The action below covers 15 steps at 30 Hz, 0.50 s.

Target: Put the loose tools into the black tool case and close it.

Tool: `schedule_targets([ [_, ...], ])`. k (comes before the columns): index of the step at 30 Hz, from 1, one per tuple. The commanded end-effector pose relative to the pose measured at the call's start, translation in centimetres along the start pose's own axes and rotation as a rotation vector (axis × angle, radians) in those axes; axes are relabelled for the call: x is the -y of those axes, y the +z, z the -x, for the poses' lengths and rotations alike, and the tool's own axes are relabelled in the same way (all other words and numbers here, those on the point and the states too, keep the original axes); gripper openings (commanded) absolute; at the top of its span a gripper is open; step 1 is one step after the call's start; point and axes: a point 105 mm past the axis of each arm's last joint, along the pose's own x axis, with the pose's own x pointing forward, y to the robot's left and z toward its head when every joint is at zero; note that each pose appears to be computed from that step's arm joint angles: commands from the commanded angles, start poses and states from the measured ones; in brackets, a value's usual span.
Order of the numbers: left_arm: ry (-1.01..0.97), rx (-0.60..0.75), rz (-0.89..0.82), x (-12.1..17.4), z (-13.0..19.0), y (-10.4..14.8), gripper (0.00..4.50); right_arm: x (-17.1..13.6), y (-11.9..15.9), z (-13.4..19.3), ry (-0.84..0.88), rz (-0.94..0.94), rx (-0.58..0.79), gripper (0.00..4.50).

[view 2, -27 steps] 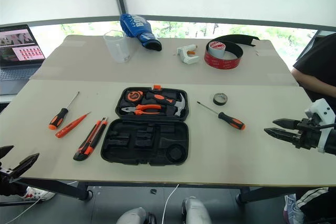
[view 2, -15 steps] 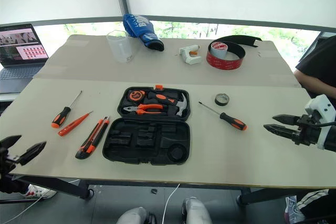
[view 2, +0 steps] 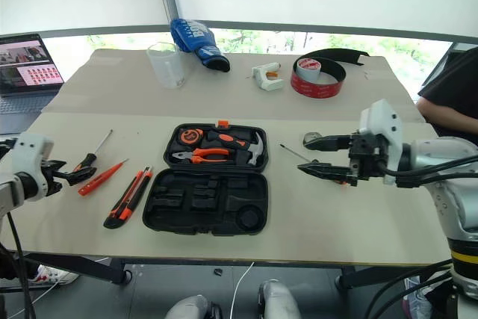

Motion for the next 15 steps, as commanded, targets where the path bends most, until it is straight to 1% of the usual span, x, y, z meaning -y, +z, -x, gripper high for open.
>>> schedule_targets([
  [1, 0.038, -0.016, -0.022, -1.3, -1.0, 0.1, 4.5, -0.9, 1.4, -1.0, 0.025, 0.04, 0.034, 3.3],
  [3, 0.037, -0.021, -0.01, -1.5, -1.4, 0.0, 4.5, -1.1, 1.4, -1.1, 0.027, 0.04, 0.035, 3.3],
  [4, 0.038, -0.023, 0.004, -1.6, -1.6, -0.1, 4.24, -1.1, 1.4, -1.2, 0.027, 0.039, 0.036, 3.3],
  [7, 0.036, -0.043, 0.021, -1.9, -2.0, -0.8, 3.36, -1.3, 1.2, -1.1, 0.017, 0.033, 0.037, 3.3],
  [9, 0.026, -0.06, 0.022, -1.9, -2.2, -1.4, 2.53, -1.3, 1.1, -1.1, 0.01, 0.029, 0.037, 3.3],
  [11, 0.02, -0.076, 0.03, -1.8, -2.3, -1.9, 1.9, -1.4, 1.1, -1.0, 0.01, 0.029, 0.036, 3.3],
  [13, 0.015, -0.083, 0.029, -1.8, -2.4, -2.1, 1.08, -1.5, 1.1, -1.0, 0.009, 0.031, 0.036, 3.3],
  [14, 0.017, -0.069, 0.02, -1.8, -2.4, -1.8, 0.88, -1.4, 1.1, -1.0, 0.008, 0.031, 0.035, 3.3],
  [15, 0.019, -0.057, 0.013, -1.9, -2.4, -1.5, 0.88, -1.4, 1.1, -0.9, 0.007, 0.031, 0.035, 3.3],
])
